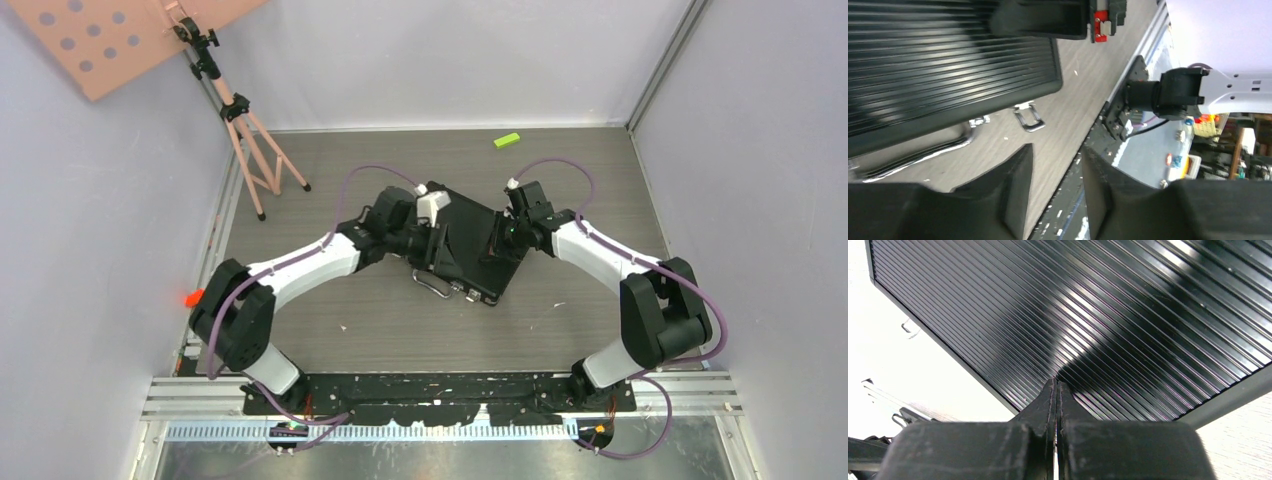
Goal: Pack up texas hold em set
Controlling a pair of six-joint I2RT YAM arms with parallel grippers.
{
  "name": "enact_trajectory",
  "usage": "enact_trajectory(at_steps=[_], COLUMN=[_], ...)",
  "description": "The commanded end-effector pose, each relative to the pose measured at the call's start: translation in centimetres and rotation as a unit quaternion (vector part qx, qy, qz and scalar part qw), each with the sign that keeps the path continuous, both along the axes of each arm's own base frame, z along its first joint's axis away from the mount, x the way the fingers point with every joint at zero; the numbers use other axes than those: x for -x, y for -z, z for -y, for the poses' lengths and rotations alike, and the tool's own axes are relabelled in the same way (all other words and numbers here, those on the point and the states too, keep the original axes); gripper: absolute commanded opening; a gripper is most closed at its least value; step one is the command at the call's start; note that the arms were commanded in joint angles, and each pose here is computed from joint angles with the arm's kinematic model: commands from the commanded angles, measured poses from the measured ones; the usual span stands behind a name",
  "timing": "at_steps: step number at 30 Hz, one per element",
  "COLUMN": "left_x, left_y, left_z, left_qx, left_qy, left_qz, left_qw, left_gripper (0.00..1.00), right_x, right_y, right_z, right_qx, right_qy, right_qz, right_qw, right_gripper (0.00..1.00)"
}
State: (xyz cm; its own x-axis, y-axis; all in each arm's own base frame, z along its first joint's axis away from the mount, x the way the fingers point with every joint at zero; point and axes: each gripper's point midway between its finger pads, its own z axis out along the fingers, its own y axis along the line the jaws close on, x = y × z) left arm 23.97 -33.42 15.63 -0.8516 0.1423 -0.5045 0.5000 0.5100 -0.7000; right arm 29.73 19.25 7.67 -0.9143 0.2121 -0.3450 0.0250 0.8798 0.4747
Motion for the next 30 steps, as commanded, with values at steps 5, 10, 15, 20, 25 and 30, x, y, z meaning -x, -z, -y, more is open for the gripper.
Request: enact_trajectory(at_steps=[5,10,15,20,25,30], left_x=[1.4,1.7,2.4,3.5,3.5,2.0], left_y=[0.8,3.2,6.9,11.4,15.1,16.1], left_z=[4.4,5.9,6.9,5.9,4.6,3.5], left_qx=[0.031,0.026,0.014,-0.046,-0.117,-0.138], left_qy=[0.069,0.075,0.078,0.059,0.010,-0.041], left_qz=[-0.001,-0.019,-0.048,-0.053,-0.036,0.001], left_qw=[0.997,0.997,0.996,0.996,0.992,0.990], left_gripper=[0.13,0.00,0.00,0.00,0.00,0.00], right_x=[2.6,2.5,2.6,2.6,2.6,2.7], right_y=[4.9,4.7,5.3,5.3,4.7,4.5], right_z=[2.9,2.8,3.0,3.2,3.1,3.3], right_qx=[0.080,0.080,0.086,0.086,0.081,0.081], right_qy=[0.011,0.011,0.011,0.014,0.017,0.022], right_qz=[-0.060,-0.057,-0.060,-0.057,-0.051,-0.046], right_qw=[0.995,0.995,0.994,0.995,0.995,0.995], right_gripper=[0.00,0.00,0.00,0.00,0.00,0.01])
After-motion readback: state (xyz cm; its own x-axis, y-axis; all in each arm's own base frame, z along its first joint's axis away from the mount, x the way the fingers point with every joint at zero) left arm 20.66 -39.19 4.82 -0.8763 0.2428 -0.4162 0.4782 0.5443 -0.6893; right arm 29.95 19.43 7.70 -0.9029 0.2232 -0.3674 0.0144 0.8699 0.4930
